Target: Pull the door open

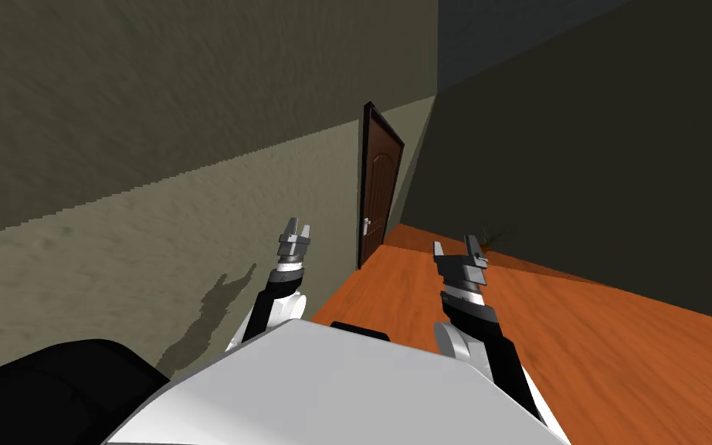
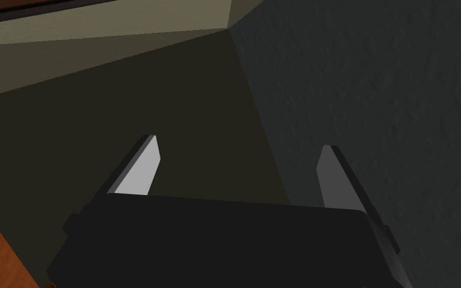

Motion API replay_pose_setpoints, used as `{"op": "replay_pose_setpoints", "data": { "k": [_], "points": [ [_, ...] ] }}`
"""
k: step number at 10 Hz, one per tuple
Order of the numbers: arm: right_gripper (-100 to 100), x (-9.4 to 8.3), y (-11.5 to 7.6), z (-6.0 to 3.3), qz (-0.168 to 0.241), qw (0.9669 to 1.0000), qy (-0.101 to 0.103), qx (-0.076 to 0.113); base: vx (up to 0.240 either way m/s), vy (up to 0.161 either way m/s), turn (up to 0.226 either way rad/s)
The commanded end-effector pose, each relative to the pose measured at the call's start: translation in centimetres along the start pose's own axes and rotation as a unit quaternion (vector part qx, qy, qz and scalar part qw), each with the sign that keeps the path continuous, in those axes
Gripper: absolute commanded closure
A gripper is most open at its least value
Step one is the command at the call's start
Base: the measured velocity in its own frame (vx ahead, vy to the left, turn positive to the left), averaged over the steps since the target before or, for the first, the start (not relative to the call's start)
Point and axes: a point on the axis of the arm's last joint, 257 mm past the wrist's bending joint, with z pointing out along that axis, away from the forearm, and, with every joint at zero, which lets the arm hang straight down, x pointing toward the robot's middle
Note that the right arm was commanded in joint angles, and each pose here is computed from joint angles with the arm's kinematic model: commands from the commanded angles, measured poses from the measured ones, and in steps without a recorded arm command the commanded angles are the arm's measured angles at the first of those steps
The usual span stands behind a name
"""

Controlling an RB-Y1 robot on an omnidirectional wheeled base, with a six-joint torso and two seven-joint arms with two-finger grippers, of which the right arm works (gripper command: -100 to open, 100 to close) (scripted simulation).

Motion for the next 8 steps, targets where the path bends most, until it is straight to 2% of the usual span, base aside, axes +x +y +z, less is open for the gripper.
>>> {"op": "replay_pose_setpoints", "data": {
  "k": [1,4,6,8],
  "points": [
    [-100,-0.3,-0.4,-0.03,0.011,0.9999,-0.003,0.003,0.089,-0.083,0.272],
    [-100,-1.2,-1.6,-0.17,0.038,0.9992,-0.011,0.01,0.098,-0.106,0.312],
    [-100,-2.0,-2.8,-0.31,0.063,0.9977,-0.02,0.017,0.123,-0.145,0.411],
    [-100,-2.8,-3.7,-0.45,0.083,0.9959,-0.029,0.021,0.089,-0.146,0.253]
  ]
}}
